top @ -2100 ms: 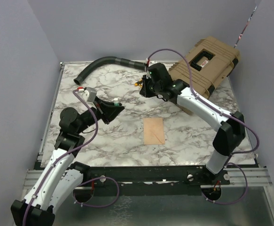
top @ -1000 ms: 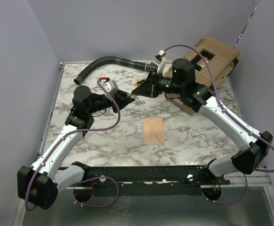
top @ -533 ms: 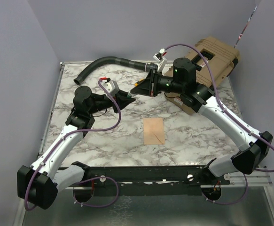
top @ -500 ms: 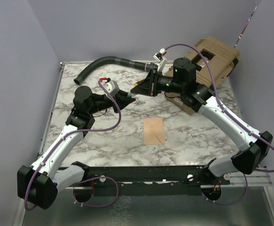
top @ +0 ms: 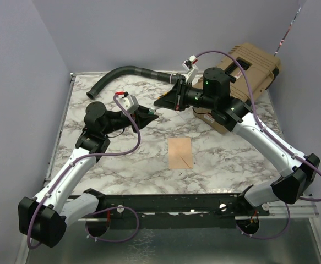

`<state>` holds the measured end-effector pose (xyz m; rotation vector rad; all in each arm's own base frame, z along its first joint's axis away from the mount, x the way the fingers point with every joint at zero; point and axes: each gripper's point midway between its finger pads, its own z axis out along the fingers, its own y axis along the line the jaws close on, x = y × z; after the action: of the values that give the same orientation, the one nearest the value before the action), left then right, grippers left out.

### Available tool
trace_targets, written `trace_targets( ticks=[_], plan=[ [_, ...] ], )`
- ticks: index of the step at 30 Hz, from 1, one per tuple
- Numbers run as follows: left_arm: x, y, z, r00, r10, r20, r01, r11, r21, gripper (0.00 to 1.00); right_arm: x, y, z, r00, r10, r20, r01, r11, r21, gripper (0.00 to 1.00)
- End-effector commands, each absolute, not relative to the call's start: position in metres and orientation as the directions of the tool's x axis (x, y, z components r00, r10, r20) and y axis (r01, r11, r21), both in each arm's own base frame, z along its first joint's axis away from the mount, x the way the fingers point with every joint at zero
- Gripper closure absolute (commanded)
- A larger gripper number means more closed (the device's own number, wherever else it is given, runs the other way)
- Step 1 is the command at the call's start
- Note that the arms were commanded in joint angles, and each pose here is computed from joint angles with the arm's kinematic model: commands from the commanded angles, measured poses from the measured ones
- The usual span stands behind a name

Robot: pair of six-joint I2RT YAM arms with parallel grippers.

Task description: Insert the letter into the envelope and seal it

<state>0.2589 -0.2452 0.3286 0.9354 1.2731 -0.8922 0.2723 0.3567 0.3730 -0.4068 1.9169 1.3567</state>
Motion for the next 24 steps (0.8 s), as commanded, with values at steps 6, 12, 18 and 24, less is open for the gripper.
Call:
trace_targets(
  ticks=[6,12,18,24],
  plan=[
    [0.251,-0.255,0.354,0.156,-0.058,-0.986,0.932,0.339,0.128,1.00,0.255,0.363,0.386,-0.666,0.099,-0.739,-0.692,0.288,0.662,0.99],
    [0.257,-0.267,0.346,0.119,-0.007,-0.993,0.943,0.313,0.111,1.00,0.244,0.360,0.391,-0.657,0.072,-0.751,-0.715,0.259,0.650,0.99],
    [0.263,-0.275,0.329,0.106,0.088,-0.990,0.942,0.309,0.129,1.00,0.250,0.352,0.377,-0.648,0.006,-0.762,-0.712,0.353,0.608,0.99],
    [0.271,-0.275,0.321,0.138,0.164,-0.977,0.931,0.315,0.185,1.00,0.261,0.342,0.351,-0.652,-0.074,-0.755,-0.690,0.471,0.550,0.99]
  ],
)
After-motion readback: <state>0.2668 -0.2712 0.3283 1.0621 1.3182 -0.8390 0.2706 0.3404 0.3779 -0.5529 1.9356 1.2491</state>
